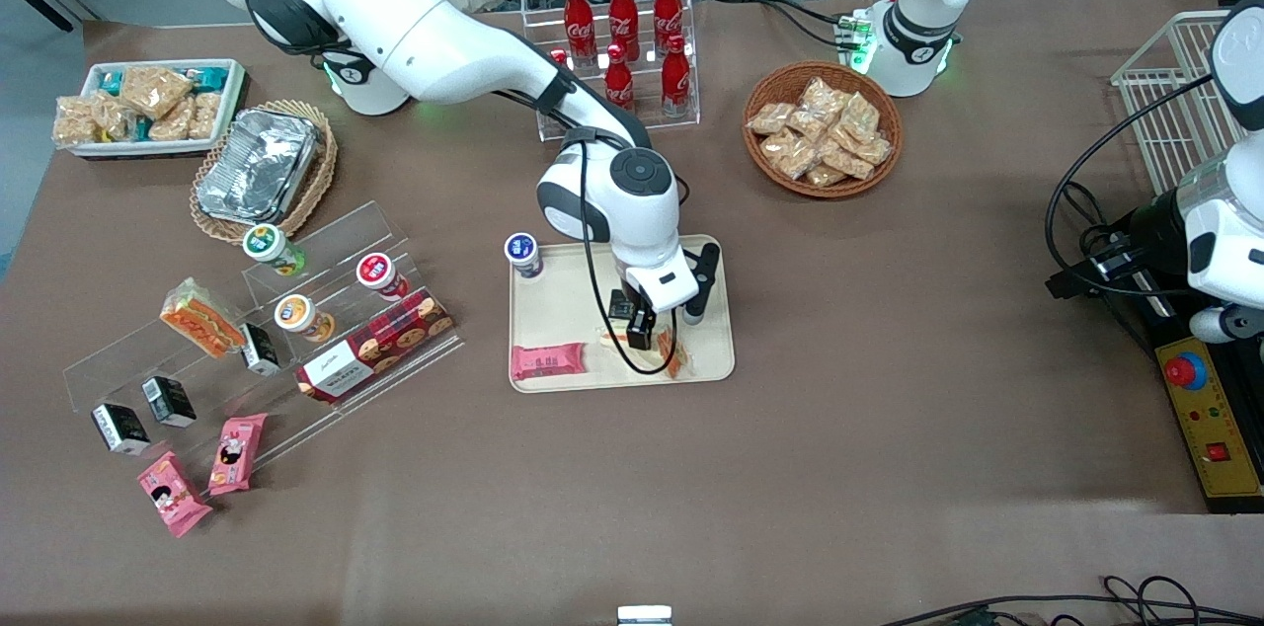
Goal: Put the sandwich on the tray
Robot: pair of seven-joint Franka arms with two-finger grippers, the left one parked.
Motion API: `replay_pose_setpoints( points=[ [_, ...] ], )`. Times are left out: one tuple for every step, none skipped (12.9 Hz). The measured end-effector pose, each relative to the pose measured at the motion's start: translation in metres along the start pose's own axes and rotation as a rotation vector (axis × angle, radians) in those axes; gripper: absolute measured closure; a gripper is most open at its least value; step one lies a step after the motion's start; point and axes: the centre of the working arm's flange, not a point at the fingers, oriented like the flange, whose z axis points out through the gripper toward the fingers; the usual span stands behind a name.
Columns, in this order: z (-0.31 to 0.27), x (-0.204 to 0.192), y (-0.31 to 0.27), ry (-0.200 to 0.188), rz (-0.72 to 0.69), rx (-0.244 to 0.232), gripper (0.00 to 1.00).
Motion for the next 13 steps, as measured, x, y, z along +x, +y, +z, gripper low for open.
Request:
replay_pose_setpoints(
  points=[
    [-0.002,-0.003,0.003,-0.021,0.012,0.000,0.03],
    [-0.006,-0.005,0.007,-0.045,0.019,-0.002,0.03],
    [-0.014,-0.007,0.012,-0.065,0.024,-0.007,0.02],
    [-0.024,-0.008,0.014,-0.074,0.027,-0.013,0.02],
    [-0.037,-0.007,0.017,-0.070,0.031,-0.022,0.02],
    [-0.049,-0.006,0.021,-0.062,0.036,-0.031,0.02],
    [-0.058,-0.008,0.027,-0.056,0.052,-0.031,0.02],
    [-0.069,-0.011,0.039,-0.043,0.090,-0.013,0.02],
    [-0.079,-0.015,0.050,-0.030,0.132,0.013,0.02],
    [-0.090,-0.022,0.064,-0.027,0.169,0.025,0.02],
    [-0.104,-0.032,0.081,-0.030,0.205,0.029,0.02],
    [-0.118,-0.044,0.098,-0.035,0.246,0.040,0.02],
    [-0.134,-0.057,0.114,-0.043,0.293,0.064,0.02]
  ],
)
